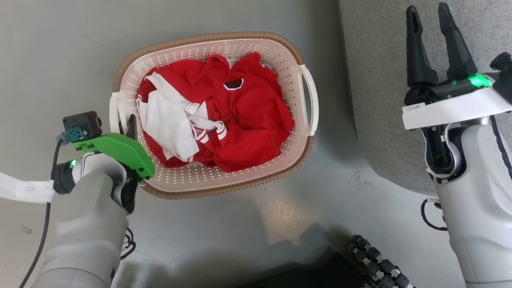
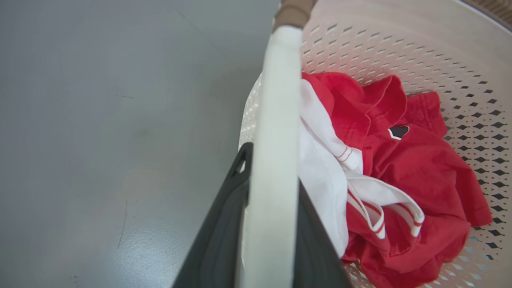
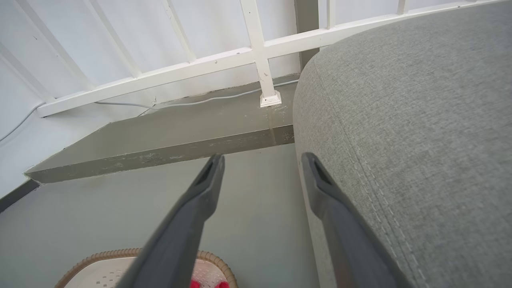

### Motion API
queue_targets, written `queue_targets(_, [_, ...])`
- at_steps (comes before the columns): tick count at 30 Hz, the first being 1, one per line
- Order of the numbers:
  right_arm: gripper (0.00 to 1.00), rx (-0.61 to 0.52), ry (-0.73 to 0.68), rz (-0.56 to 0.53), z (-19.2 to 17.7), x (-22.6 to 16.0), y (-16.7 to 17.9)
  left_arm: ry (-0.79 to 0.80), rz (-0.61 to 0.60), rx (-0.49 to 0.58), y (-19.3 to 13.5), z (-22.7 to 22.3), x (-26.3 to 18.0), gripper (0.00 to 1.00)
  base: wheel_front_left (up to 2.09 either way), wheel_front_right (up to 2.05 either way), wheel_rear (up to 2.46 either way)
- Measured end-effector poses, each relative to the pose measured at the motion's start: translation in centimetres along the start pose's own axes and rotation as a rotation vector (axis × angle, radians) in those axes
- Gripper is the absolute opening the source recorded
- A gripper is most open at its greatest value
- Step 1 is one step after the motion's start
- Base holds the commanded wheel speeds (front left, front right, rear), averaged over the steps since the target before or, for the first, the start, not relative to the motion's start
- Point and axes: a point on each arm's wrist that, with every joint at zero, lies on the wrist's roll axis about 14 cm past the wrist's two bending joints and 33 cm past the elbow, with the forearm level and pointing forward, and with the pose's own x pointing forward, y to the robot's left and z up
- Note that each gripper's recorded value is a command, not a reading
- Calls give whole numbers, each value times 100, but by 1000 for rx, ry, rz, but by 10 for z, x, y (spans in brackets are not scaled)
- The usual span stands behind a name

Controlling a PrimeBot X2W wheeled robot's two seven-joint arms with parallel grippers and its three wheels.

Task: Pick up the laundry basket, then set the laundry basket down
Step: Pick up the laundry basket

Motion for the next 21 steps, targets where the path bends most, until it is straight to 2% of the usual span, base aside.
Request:
queue_targets(11, [100,-7,5,4,-2,1,-1,5,28,-51,7,-5,-1,0,0,0,0])
queue_targets(12, [100,-7,5,5,-2,1,-1,10,36,-59,9,-7,-2,14,0,0,0])
queue_targets(13, [100,-8,6,5,-2,1,-1,12,42,-66,11,-8,-2,47,0,0,0])
queue_targets(14, [100,-7,6,6,-2,1,0,12,44,-68,11,-8,-3,100,0,0,0])
queue_targets(21, [100,-9,-4,14,3,1,2,4,44,-64,9,-4,-7,100,0,0,0])
